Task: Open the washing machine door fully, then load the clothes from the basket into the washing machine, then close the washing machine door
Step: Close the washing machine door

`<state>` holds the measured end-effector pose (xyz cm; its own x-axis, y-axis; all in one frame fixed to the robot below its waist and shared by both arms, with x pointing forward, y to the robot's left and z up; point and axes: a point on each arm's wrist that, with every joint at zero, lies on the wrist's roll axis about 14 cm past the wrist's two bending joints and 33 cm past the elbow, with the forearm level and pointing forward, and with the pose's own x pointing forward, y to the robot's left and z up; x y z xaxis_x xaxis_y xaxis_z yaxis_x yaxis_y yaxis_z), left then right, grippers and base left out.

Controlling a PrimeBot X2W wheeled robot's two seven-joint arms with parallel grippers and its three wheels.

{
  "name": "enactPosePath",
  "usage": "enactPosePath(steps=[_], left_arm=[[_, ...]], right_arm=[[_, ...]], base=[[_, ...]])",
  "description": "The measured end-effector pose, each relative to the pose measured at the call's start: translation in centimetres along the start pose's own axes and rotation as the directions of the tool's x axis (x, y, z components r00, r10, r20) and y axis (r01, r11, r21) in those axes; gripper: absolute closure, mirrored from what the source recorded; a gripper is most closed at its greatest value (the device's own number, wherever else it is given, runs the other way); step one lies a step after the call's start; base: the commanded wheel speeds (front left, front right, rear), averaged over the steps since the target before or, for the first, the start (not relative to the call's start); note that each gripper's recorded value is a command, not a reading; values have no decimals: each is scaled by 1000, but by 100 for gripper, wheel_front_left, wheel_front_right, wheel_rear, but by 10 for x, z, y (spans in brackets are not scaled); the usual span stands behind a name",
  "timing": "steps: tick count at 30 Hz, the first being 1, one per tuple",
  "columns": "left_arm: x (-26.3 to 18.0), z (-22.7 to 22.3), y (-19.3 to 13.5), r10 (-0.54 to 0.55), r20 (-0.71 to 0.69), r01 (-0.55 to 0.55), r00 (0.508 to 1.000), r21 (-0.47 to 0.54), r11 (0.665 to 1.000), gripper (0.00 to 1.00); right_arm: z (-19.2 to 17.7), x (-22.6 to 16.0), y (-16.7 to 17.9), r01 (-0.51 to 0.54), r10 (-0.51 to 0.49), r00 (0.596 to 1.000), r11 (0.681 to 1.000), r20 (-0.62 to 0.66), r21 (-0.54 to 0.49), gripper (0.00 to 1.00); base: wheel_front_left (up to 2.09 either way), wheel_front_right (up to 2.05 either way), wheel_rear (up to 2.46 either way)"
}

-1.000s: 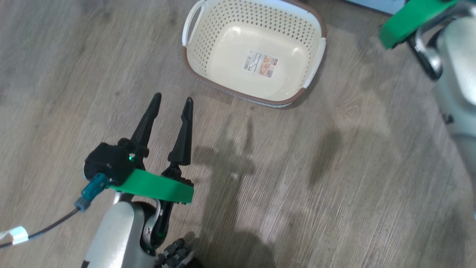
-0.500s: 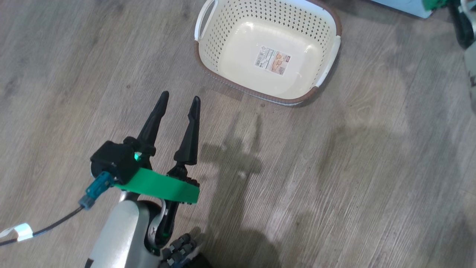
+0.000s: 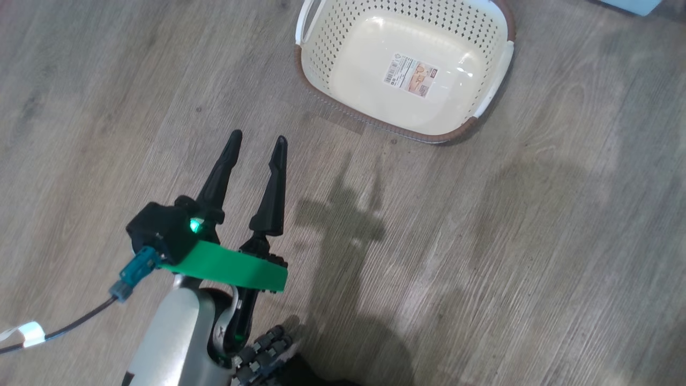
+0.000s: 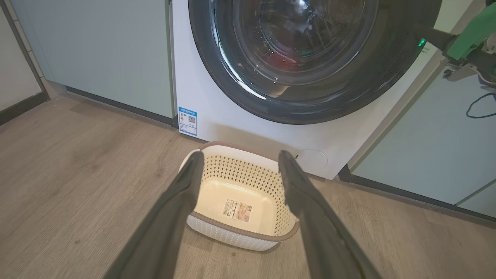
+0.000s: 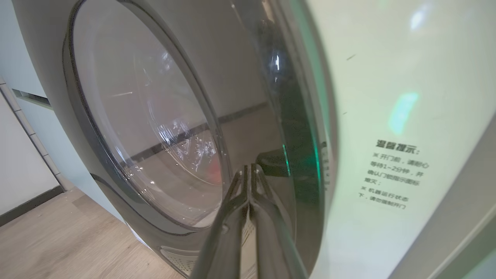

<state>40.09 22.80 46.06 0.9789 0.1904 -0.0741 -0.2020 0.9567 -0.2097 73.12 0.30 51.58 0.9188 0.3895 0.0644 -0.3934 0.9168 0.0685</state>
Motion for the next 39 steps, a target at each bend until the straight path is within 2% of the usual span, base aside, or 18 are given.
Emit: enactPosePath(steps=[3,7,17,25,28,34,37,39], left_arm=[[1,-2,1,4,-5,-4,1000,3,1000,0],[6,-1,1,2,0,-2,1000,4,1000,0],[14,-6,-2,-8,-8,8,1000,-2,1000,0],[16,-1,-9,-32,9,33,999,-6,999,0],[15,8,-11,-41,35,41,999,-5,999,0],[11,30,-16,-63,99,63,993,0,998,0],[7,37,-18,-75,118,76,990,-7,997,0],[3,39,-20,-83,126,84,989,-2,996,0]], right_arm=[[-2,3,-6,20,-20,1000,1000,-3,8,100],[-6,5,-15,62,-62,998,995,-2,75,100],[-22,4,-21,84,-82,996,993,-25,81,100],[5,-4,-25,96,-97,995,994,22,55,100],[12,-16,-22,92,-93,995,995,29,30,100],[6,-55,12,18,-18,1000,999,1,35,100],[19,-76,11,15,-17,999,999,40,44,100],[28,-94,8,8,-8,998,1000,64,10,100]], base=[[0,0,0],[0,0,0],[0,0,0],[0,0,0],[0,0,0],[0,0,0],[0,0,0],[0,0,0]])
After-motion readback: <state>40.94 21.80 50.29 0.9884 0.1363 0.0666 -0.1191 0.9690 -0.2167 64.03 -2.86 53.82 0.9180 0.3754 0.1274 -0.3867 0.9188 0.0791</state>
